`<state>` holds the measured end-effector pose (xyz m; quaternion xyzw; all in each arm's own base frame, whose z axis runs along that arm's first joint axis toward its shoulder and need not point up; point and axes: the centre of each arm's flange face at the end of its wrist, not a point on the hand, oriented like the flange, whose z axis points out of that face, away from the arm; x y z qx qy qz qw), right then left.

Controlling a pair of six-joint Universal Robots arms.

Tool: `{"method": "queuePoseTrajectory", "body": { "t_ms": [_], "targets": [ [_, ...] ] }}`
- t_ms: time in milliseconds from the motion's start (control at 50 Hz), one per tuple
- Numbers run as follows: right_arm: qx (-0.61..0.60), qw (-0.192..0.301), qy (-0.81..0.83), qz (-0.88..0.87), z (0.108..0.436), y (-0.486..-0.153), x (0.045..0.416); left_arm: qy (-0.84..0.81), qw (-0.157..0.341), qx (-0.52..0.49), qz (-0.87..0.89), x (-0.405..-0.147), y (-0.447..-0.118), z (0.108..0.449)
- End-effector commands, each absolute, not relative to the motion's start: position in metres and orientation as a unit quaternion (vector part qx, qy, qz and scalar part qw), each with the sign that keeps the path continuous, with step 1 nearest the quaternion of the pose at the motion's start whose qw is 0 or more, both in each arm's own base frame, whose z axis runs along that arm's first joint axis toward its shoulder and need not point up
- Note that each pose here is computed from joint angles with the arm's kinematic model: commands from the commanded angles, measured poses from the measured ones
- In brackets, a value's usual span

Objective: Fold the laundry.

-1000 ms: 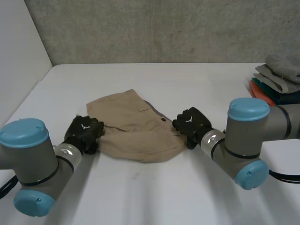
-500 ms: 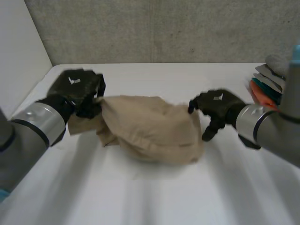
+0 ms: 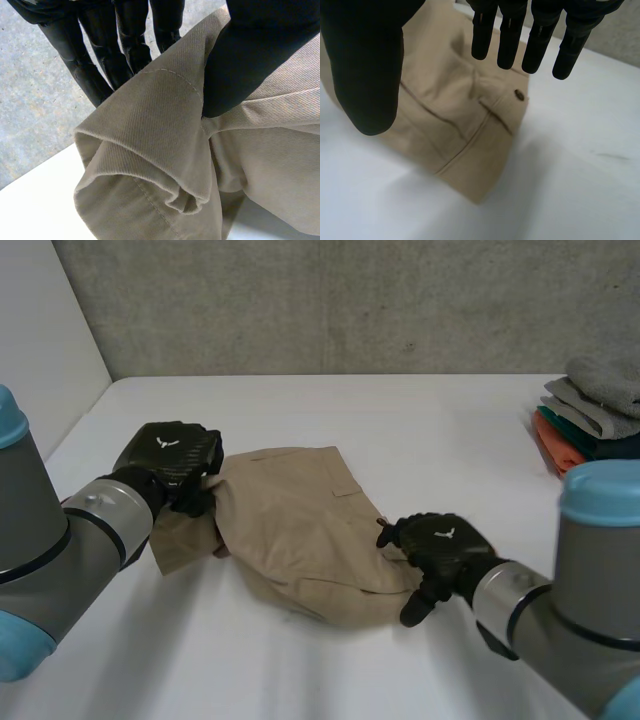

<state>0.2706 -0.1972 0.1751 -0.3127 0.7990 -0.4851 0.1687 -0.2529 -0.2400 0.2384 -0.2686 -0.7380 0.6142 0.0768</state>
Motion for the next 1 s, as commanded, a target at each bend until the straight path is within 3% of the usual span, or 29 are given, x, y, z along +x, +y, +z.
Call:
{"method": "queuePoseTrajectory", "body": {
  "t_ms": [20,180,300,340,500,580,660,740,780,820,840,900,1000],
  "targets": [
    [-0.313,0.137,0.807,-0.482,0.140,-0.207,0.289,-0.743,0.076,-0.264,0.611,-0.250,-0.242,0.239],
    [-0.284,0.105,0.796,-0.525,0.165,-0.240,0.297,-0.747,0.084,-0.247,0.611,-0.249,-0.247,0.252],
    [-0.356,0.072,0.752,-0.550,0.244,-0.229,0.274,-0.784,0.086,-0.251,0.560,-0.238,-0.228,0.261],
    [-0.395,0.055,0.750,-0.528,0.255,-0.221,0.263,-0.796,0.086,-0.261,0.540,-0.234,-0.220,0.265],
    [-0.530,0.024,0.767,-0.361,0.253,-0.196,0.240,-0.835,0.110,-0.341,0.418,-0.234,-0.188,0.249],
    [-0.535,0.007,0.771,-0.347,0.242,-0.211,0.244,-0.828,0.089,-0.371,0.412,-0.243,-0.207,0.228],
    [-0.509,-0.014,0.753,-0.417,0.249,-0.242,0.258,-0.792,0.052,-0.375,0.479,-0.257,-0.242,0.237],
    [-0.414,-0.028,0.705,-0.575,0.296,-0.285,0.274,-0.702,0.036,-0.351,0.619,-0.280,-0.283,0.289],
    [-0.331,-0.024,0.660,-0.674,0.333,-0.306,0.277,-0.617,0.033,-0.313,0.721,-0.288,-0.304,0.337],
    [-0.279,-0.017,0.624,-0.730,0.355,-0.316,0.276,-0.554,0.029,-0.282,0.783,-0.289,-0.314,0.371],
    [-0.233,-0.008,0.574,-0.785,0.384,-0.318,0.274,-0.493,0.028,-0.244,0.834,-0.286,-0.321,0.402],
    [-0.179,0.000,0.471,-0.864,0.428,-0.314,0.269,-0.387,0.058,-0.176,0.903,-0.281,-0.319,0.451],
    [-0.192,0.000,0.429,-0.883,0.438,-0.306,0.271,-0.368,0.116,-0.149,0.910,-0.278,-0.322,0.455]
  ]
}}
